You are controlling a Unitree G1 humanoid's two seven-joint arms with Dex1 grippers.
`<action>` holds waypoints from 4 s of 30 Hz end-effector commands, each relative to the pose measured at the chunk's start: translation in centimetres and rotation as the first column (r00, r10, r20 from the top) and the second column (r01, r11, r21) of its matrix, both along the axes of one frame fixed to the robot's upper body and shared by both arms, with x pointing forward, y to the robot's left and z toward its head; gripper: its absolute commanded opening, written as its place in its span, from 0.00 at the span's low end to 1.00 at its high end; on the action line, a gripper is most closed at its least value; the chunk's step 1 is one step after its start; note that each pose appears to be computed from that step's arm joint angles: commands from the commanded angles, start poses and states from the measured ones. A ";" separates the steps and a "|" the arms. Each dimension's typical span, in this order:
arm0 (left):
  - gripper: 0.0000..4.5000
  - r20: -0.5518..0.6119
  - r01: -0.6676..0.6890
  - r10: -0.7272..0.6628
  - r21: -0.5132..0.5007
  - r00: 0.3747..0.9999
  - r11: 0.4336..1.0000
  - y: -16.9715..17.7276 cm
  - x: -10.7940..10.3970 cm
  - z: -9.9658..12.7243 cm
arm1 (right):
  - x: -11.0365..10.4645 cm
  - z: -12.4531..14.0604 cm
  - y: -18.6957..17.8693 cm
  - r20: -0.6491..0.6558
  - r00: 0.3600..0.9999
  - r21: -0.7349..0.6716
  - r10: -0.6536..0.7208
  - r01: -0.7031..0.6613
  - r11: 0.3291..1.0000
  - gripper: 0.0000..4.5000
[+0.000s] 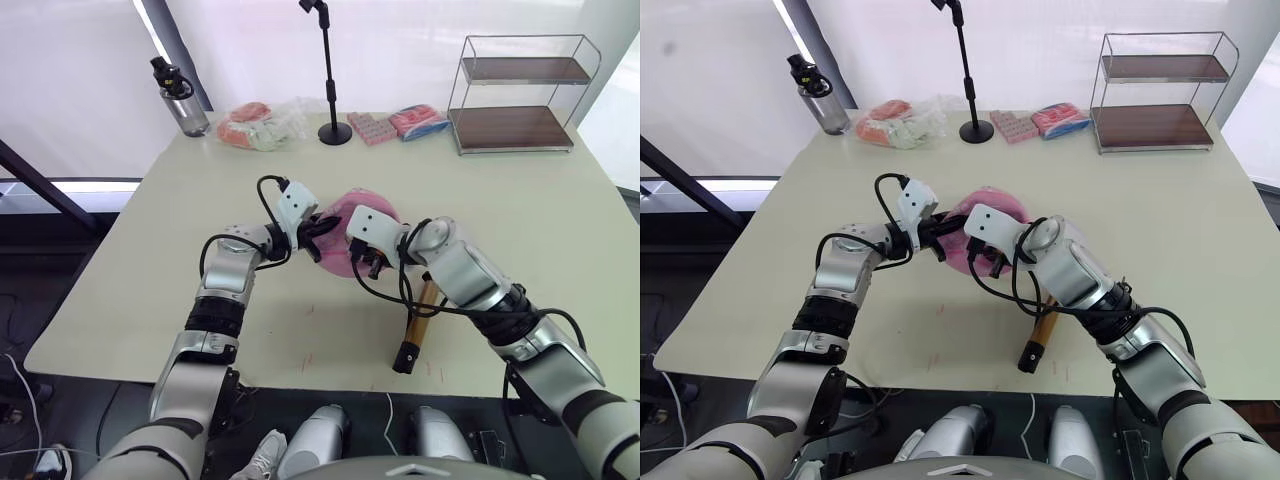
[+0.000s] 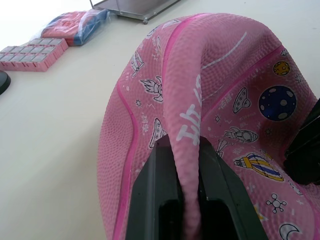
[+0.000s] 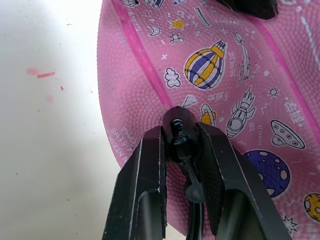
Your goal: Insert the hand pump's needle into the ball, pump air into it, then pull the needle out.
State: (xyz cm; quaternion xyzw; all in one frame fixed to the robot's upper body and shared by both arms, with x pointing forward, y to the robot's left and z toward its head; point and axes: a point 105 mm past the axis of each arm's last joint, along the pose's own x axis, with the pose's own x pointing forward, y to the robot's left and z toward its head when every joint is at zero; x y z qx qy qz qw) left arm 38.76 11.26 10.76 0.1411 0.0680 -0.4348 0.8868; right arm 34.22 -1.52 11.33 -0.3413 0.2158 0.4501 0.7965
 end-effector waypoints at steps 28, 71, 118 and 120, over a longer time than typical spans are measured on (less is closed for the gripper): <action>0.00 -0.159 0.088 -0.075 0.072 0.984 0.994 -2.8 -1.5 -3.6 | -3.5 6.8 -8.9 0.241 0.961 0.611 -0.133 -0.044 0.791 0.99; 0.00 -0.023 0.351 -0.356 0.242 0.934 0.905 -5.4 0.1 -0.2 | -11.7 5.0 -18.0 0.291 0.947 0.711 -0.136 -0.119 0.693 0.99; 0.99 0.206 0.374 -0.395 0.133 0.895 0.918 -3.6 0.0 8.6 | -11.8 4.4 -18.5 0.331 0.937 0.696 -0.113 -0.161 0.699 1.00; 0.99 0.214 0.364 -0.382 0.118 0.899 0.924 -3.4 0.1 9.0 | -11.8 4.3 -18.6 0.331 0.937 0.695 -0.114 -0.161 0.700 1.00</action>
